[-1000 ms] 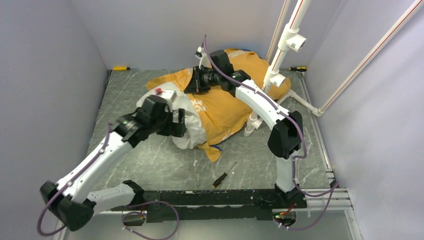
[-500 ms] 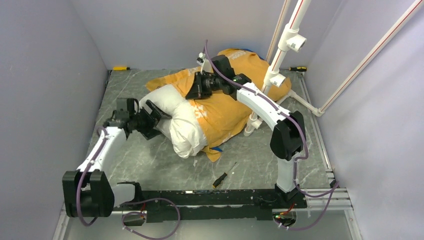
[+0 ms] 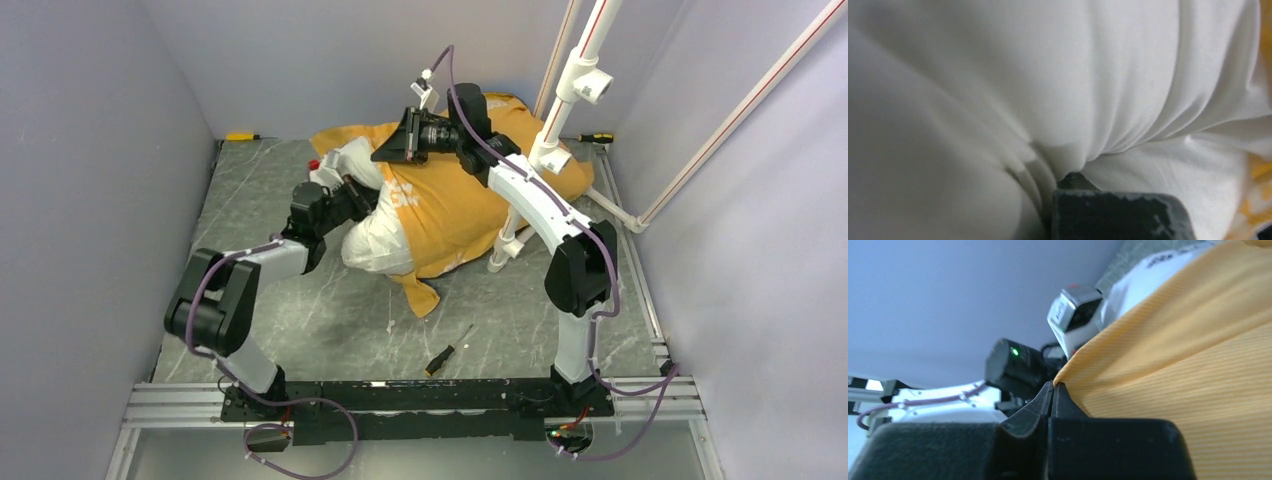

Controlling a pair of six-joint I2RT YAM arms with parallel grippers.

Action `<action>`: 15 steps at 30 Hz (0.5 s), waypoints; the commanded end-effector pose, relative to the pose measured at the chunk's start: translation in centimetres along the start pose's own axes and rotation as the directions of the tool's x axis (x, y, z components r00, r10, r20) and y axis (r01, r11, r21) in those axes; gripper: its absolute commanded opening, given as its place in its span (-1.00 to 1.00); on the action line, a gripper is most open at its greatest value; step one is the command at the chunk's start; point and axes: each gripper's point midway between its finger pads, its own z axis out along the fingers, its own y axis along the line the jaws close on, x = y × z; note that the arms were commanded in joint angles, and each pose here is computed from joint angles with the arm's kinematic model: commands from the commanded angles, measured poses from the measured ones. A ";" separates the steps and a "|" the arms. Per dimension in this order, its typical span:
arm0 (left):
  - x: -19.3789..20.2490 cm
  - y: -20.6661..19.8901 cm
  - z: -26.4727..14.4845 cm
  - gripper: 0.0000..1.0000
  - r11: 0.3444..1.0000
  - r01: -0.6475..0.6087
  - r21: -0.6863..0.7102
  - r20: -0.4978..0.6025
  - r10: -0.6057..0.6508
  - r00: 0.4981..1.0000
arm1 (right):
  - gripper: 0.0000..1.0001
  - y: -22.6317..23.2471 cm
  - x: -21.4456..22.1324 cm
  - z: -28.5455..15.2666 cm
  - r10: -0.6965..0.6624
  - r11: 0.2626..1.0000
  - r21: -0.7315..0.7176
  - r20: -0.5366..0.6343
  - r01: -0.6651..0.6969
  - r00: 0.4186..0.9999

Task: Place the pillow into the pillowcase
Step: Stuff the pillow into the pillowcase.

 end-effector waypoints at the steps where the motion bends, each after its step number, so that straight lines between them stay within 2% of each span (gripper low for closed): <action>1: -3.1 -14.6 3.1 -1.00 0.801 -0.449 0.397 0.329 0.333 0.884 | -1.00 15.0 1.9 -0.8 -0.134 0.900 -0.430 -0.114 0.073 0.984; 4: -0.9 -16.1 5.4 -1.00 0.730 -0.538 0.421 0.347 0.419 0.839 | -1.00 16.5 2.2 -0.6 -0.131 0.881 -0.470 -0.128 0.057 0.983; 8: 1.0 -15.9 7.8 -1.00 0.695 -0.620 0.363 0.402 0.484 0.777 | -1.00 18.8 2.6 -0.6 -0.147 0.845 -0.532 -0.131 0.055 0.981; 11: 1.6 -15.0 9.8 -1.00 0.706 -0.639 0.306 0.402 0.512 0.759 | -1.00 20.6 3.2 -0.4 -0.164 0.815 -0.577 -0.141 0.054 0.976; 15: 1.1 -13.1 12.3 -1.00 0.783 -0.596 0.177 0.386 0.502 0.774 | -1.00 22.7 3.9 -0.3 -0.197 0.777 -0.626 -0.148 0.062 0.969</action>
